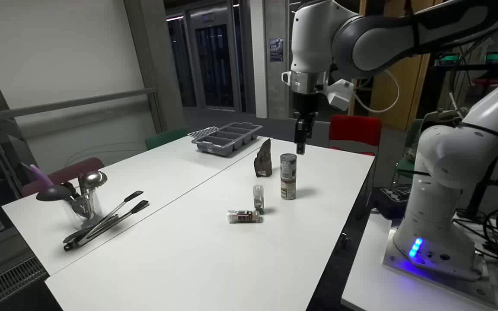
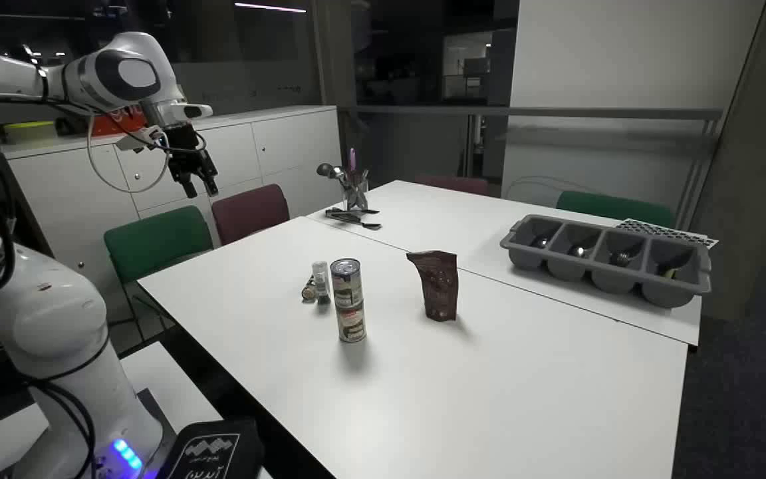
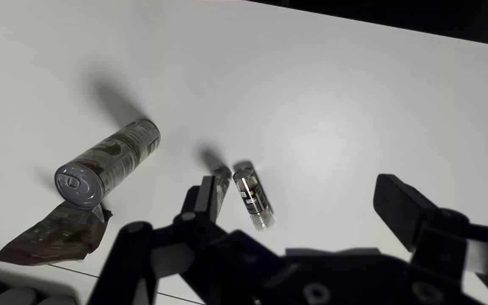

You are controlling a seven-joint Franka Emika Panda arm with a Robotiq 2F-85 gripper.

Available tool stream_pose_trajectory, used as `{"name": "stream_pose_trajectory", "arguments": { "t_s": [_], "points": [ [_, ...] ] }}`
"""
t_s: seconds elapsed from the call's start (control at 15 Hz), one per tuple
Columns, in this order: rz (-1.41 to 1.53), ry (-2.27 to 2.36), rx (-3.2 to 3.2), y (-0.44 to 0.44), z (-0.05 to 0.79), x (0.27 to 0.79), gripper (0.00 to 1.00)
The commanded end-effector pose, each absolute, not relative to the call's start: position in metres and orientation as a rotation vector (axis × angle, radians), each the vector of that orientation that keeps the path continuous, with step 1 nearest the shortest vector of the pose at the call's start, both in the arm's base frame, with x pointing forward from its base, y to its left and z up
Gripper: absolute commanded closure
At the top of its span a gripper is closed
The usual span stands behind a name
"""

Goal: Put the bottle upright

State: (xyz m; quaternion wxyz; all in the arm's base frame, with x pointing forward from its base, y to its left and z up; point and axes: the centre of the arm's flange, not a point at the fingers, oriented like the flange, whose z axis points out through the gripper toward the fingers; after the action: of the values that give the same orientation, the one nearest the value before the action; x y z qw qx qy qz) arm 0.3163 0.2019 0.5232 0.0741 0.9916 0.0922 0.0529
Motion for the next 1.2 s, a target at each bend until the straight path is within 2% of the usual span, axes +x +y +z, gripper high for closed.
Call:
{"name": "stream_pose_trajectory", "arguments": {
  "t_s": [0.0,0.27,0.47,0.87,1.13],
  "points": [
    [0.159,0.277,2.976,0.202,0.523,0.316,0.00],
    [0.159,0.277,2.976,0.202,0.523,0.316,0.00],
    [0.246,0.103,2.926,0.177,0.538,0.331,0.00],
    [0.369,0.473,2.960,0.158,0.566,0.405,0.00],
    [0.262,0.706,2.941,0.150,0.561,0.463,0.00]
  ]
}}
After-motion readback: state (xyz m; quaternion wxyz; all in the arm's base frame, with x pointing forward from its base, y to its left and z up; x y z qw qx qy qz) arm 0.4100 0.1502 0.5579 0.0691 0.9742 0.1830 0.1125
